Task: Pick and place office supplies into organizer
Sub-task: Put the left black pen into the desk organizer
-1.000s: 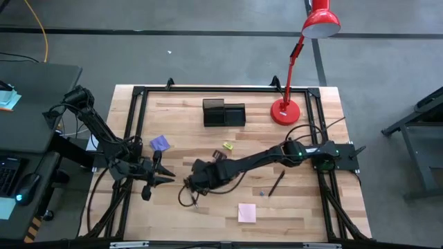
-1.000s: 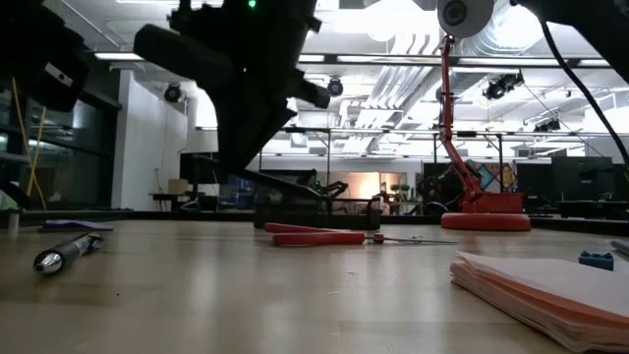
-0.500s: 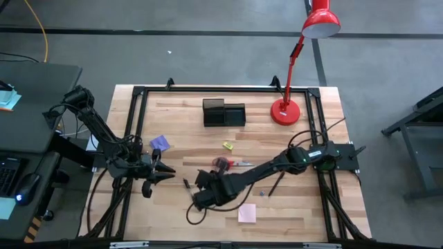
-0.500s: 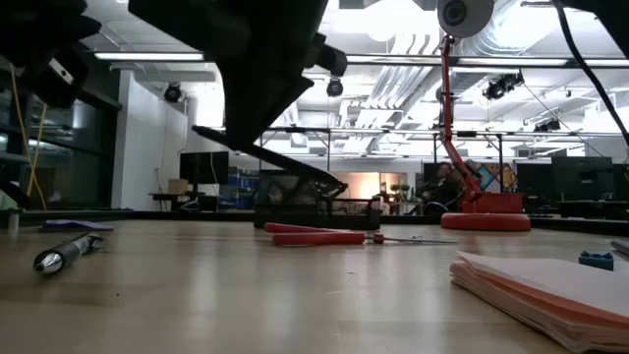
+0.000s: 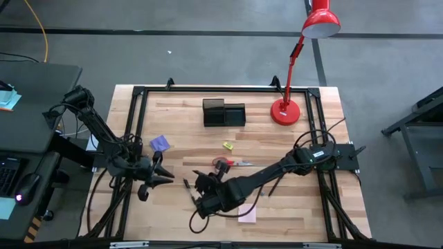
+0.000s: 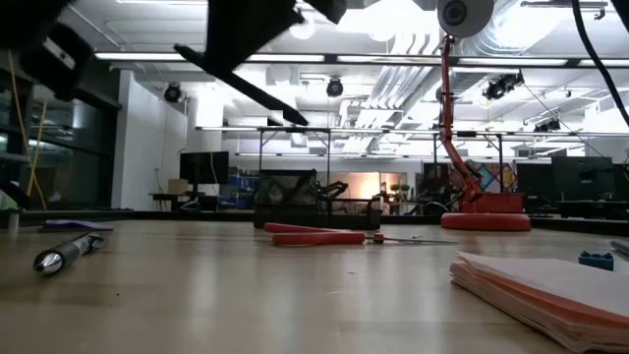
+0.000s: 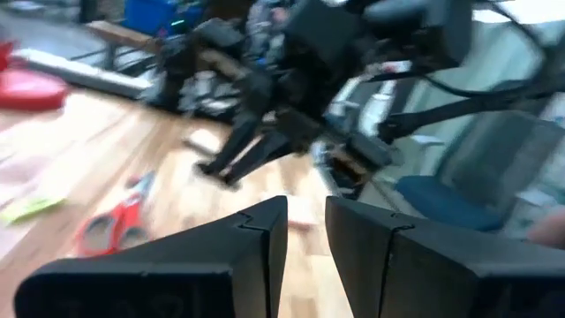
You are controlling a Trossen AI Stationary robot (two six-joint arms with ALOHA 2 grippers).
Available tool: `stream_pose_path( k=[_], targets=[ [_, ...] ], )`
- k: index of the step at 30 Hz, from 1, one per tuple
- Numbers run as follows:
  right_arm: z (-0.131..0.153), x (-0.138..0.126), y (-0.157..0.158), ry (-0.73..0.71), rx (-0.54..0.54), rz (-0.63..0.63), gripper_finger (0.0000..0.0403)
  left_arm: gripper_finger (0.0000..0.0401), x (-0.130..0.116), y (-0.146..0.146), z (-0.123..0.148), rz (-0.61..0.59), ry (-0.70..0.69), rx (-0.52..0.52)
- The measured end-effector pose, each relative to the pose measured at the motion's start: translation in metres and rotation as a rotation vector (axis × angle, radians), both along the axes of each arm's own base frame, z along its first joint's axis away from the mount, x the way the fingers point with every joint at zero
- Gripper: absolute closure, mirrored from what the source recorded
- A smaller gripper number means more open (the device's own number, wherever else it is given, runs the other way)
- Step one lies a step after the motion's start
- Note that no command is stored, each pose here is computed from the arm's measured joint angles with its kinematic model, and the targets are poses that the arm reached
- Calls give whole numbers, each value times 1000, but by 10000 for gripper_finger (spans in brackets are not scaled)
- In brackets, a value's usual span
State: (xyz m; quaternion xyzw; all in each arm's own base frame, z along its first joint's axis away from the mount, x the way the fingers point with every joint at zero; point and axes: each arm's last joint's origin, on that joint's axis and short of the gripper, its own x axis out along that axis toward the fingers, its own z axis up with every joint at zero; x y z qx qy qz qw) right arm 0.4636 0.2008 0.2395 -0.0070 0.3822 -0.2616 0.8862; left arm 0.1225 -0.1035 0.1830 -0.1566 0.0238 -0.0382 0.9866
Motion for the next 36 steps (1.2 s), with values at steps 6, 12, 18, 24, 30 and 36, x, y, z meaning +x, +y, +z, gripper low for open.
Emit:
stream_pose_path(
  k=[6,12,18,24,30,36],
  targets=[
    [3,4,2,-37,-6,30,401,267,0,-2,3,-74,-30,53],
    [6,5,10,-79,-43,53,401,172,0,-1,0,-29,-12,85],
    [14,10,24,-169,-67,130,401,164,0,0,4,2,-41,123],
    [21,14,32,-234,-100,182,401,194,0,0,4,3,-43,127],
    [26,18,34,-272,-87,214,401,207,0,1,4,23,-46,137],
    [25,28,16,-273,-36,211,401,204,0,0,10,11,-93,140]
  ],
)
